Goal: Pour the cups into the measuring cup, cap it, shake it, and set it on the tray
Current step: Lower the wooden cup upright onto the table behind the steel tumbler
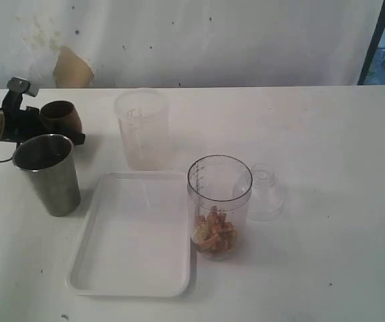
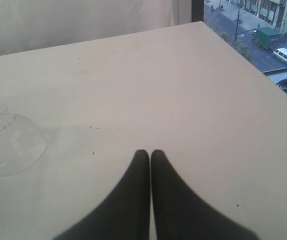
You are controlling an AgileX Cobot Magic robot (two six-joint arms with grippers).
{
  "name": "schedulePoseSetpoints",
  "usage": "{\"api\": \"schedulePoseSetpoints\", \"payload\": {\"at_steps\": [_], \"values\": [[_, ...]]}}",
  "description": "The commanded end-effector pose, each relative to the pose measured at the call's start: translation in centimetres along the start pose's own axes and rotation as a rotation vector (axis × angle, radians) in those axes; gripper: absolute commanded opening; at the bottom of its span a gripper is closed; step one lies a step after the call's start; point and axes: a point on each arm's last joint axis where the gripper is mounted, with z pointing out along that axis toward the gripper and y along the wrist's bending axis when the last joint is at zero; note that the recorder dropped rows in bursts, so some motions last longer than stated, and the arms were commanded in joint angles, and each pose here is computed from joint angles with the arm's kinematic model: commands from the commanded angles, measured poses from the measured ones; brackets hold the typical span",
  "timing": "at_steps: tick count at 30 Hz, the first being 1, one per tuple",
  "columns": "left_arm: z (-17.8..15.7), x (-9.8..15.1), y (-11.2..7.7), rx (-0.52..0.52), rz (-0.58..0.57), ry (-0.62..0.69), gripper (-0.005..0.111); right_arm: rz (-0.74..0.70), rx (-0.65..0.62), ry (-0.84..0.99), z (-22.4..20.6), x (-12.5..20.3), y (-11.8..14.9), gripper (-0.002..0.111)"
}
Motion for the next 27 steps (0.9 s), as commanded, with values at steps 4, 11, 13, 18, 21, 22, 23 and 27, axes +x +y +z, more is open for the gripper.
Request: {"api": "schedulePoseSetpoints", "payload": {"at_steps": [4, 11, 13, 18, 21, 22, 23, 27], "values": [[0.3, 0.3, -0.1, 0.023, -0.003, -0.005, 0.000, 0.006, 0.001, -0.005, 0.0, 0.1, 0.0, 0.000], [0.3, 0.3, -0.1, 0.022, -0.008, -0.004, 0.013, 0.006, 0.001, -0.005, 0.0, 0.1, 0.0, 0.000], [0.3, 0.3, -0.1, 0.022, -0.008, -0.004, 0.030, 0.006, 0.001, -0.005, 0.0, 0.1, 0.0, 0.000], [0.3, 0.3, 0.0, 0.016, -0.008, -0.003, 0.091, 0.006, 0.001, -0.005, 0.0, 0.1, 0.0, 0.000], [0.3, 0.2, 0.0, 0.014, -0.005, -0.006, 0.105, 0.006, 0.001, -0.005, 0.0, 0.1, 0.0, 0.000], [0.2, 0.0, 0.0, 0.013, -0.002, -0.008, 0.105, 0.006, 0.001, -0.005, 0.0, 0.1, 0.0, 0.000], [0.1, -0.1, 0.0, 0.012, -0.001, -0.009, 0.105, 0.006, 0.001, -0.005, 0.0, 0.1, 0.0, 0.000], [-0.5, -0.7, -0.1, 0.006, 0.010, -0.021, 0.105, 0.006, 0.001, -0.005, 0.0, 0.1, 0.0, 0.000]]}}
